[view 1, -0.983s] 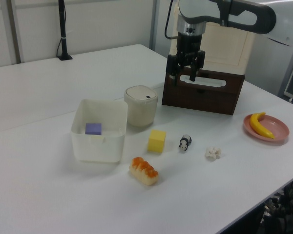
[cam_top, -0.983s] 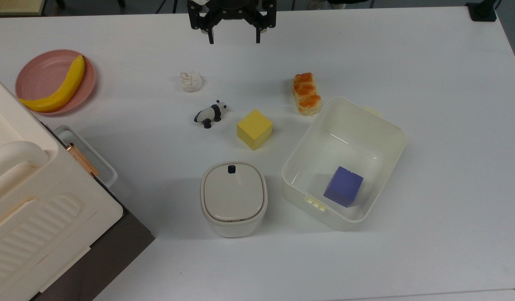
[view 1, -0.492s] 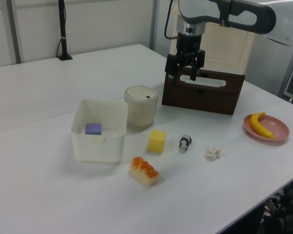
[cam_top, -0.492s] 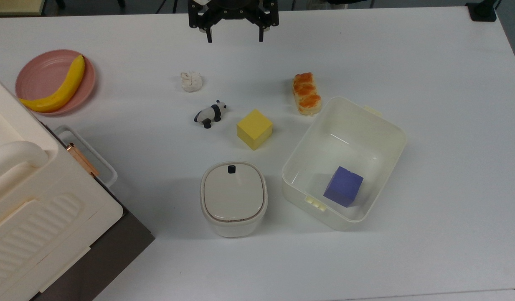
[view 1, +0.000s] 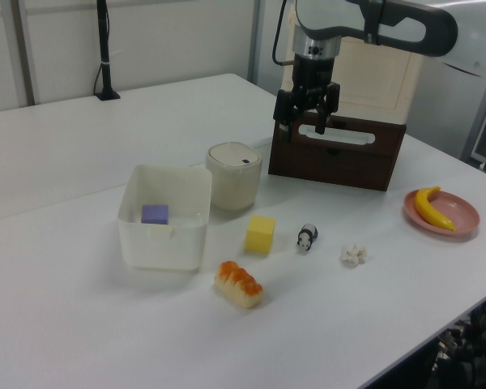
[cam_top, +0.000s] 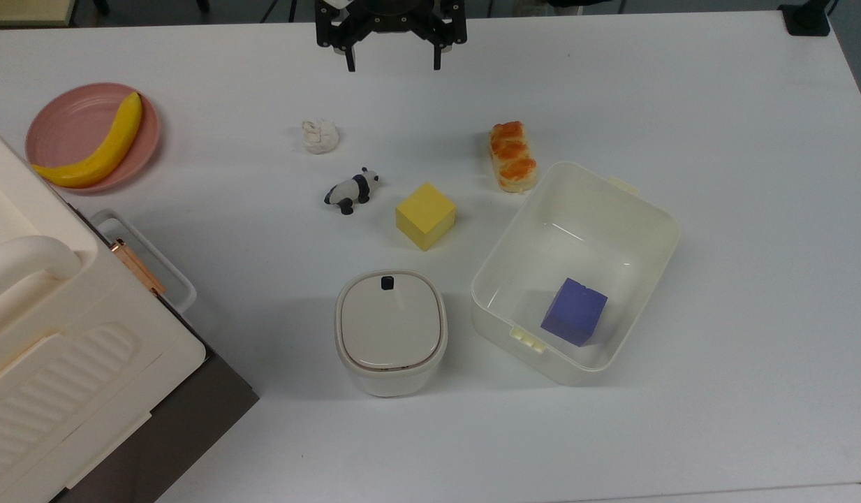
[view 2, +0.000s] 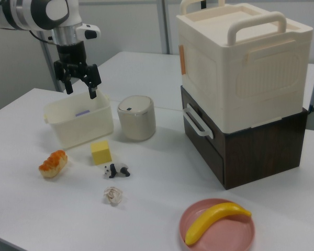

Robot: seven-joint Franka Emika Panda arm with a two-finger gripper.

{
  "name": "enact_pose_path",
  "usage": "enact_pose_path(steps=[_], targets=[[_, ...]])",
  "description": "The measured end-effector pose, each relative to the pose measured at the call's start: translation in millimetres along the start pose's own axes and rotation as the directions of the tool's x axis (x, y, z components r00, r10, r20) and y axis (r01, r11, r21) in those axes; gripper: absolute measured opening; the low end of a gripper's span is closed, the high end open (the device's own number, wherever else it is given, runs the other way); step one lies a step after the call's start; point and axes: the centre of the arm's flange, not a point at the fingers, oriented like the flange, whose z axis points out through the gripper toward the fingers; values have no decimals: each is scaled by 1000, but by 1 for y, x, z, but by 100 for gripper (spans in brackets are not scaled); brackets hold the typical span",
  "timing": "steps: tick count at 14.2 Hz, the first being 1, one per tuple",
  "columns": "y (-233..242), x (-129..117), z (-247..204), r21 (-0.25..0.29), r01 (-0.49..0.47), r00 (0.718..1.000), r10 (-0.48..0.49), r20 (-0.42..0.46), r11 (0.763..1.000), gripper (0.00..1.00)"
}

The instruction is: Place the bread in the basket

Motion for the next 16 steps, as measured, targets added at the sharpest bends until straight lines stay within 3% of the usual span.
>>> enact_pose_path(steps=[16], targets=[[-9, 0, 2, -1, 15, 1000, -15, 3, 1000, 100]])
